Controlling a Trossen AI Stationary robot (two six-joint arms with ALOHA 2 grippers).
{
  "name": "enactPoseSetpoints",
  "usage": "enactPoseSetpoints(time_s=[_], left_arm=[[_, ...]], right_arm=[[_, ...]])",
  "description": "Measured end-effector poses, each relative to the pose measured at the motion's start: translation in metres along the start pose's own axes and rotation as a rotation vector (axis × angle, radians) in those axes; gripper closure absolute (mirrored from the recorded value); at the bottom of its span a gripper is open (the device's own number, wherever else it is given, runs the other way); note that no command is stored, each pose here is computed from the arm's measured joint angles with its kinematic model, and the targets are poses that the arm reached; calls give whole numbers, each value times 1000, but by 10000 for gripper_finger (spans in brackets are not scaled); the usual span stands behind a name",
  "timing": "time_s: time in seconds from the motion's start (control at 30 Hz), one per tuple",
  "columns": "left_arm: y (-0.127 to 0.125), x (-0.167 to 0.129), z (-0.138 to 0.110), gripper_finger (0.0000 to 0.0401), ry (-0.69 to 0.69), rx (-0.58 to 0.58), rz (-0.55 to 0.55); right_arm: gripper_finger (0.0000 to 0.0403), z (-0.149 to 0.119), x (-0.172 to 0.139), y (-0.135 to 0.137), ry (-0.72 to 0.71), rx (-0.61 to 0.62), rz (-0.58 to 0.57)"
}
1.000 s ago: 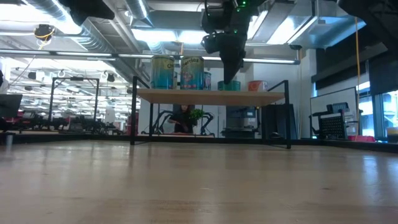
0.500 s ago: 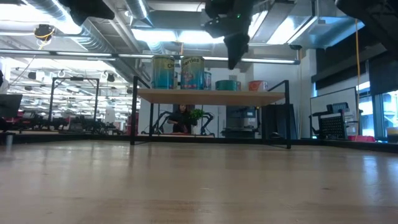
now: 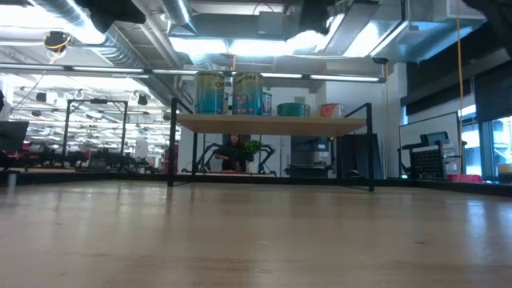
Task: Pick and place cans onto a shelf
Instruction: Put the yellow can on the shelf
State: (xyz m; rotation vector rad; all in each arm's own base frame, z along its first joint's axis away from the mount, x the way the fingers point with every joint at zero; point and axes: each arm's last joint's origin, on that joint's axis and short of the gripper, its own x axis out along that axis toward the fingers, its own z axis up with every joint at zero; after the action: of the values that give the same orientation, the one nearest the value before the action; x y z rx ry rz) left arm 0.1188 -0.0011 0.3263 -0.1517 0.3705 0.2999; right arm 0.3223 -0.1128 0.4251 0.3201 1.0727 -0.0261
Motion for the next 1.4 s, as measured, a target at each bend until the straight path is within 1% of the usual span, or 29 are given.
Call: enactPoseSetpoints(time_s=[0.07,0.17,0.3,0.4,0.47,0.53,0.6,0.7,0.8,0.87,0.93,1.07,1.2,1.4], left_arm=[[0,0,0,386,4,23,-12],[-1,0,0,386,9,62,-39],[-2,0,-1,386,18,73,-81],[-4,0,-1,386,28,62,-126],[-4,0,-1,386,34,43,-146],[-4,0,-1,386,35,39,-153],[-4,0,-1,386,35,39,-152],[-4,0,-1,386,35,38,-152],[-4,0,-1,386,35,13,-155],[-5,0,0,386,27,-11,-154],[-4,-1,0,386,21,-19,-150],[-4,-2,1,386,15,-34,-149],[-4,-2,2,386,12,-71,-151],[-4,-2,2,386,9,-105,-152]], right_arm=[[372,-7,-16,13,-37,-30,14],[385,-17,-34,33,-77,-34,37],[394,-32,-56,59,-125,-107,66],[394,-46,-68,78,-150,-144,31],[393,-59,-71,87,-138,-177,-4],[392,-77,-74,91,-119,-176,-47],[392,-95,-76,92,-107,-140,-79],[392,-122,-75,93,-124,-105,-96],[391,-153,-74,93,-199,-107,-48],[391,-174,-72,91,-244,-85,-8],[391,-195,-64,86,-243,-49,13],[391,-234,-41,76,-164,14,37],[391,-260,-17,72,-23,18,154],[391,-288,16,74,237,47,329]])
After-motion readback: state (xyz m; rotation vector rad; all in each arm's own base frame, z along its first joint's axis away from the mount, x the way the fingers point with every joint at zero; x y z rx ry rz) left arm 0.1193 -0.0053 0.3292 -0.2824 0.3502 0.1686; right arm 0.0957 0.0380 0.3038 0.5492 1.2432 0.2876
